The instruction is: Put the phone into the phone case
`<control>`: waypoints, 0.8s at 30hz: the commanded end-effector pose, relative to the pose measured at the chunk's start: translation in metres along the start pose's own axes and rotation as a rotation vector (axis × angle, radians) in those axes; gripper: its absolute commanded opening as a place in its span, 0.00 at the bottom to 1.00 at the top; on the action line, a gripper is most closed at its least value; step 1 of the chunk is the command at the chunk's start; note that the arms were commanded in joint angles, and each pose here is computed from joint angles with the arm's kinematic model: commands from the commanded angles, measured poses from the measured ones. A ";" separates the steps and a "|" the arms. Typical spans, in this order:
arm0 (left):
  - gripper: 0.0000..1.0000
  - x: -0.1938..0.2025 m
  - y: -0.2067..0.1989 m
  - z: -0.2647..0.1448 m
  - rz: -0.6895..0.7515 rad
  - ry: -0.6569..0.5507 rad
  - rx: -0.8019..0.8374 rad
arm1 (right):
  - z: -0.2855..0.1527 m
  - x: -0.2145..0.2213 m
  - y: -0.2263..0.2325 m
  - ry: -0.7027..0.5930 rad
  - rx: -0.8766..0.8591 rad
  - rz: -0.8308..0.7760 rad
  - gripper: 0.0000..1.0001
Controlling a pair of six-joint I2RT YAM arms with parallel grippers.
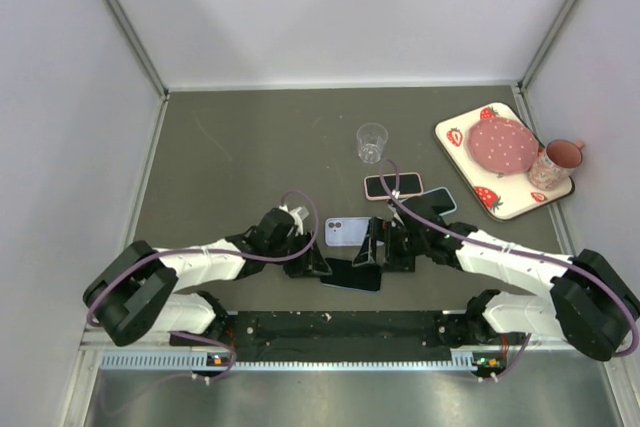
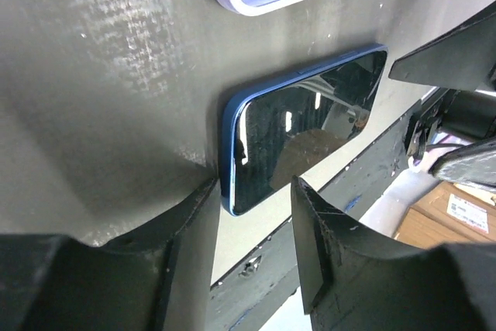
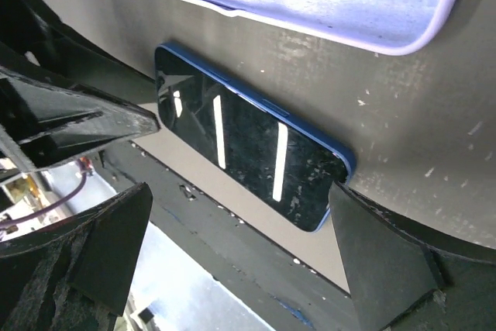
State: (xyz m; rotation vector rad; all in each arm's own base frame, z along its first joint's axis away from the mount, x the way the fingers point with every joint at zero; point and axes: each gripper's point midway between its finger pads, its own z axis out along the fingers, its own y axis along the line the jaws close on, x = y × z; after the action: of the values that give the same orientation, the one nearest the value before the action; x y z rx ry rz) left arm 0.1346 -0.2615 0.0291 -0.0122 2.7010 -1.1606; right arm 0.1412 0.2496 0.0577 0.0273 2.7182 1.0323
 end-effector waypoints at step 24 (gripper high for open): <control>0.47 -0.006 0.017 0.018 -0.011 -0.029 -0.033 | 0.006 0.002 -0.033 -0.011 0.114 -0.021 0.55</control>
State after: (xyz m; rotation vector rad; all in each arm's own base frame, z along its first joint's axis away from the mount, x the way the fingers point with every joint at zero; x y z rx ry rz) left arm 0.1546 -0.2715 0.0291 -0.0302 2.6522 -1.1441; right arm 0.1370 0.2251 0.0375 -0.0001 2.7810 0.8423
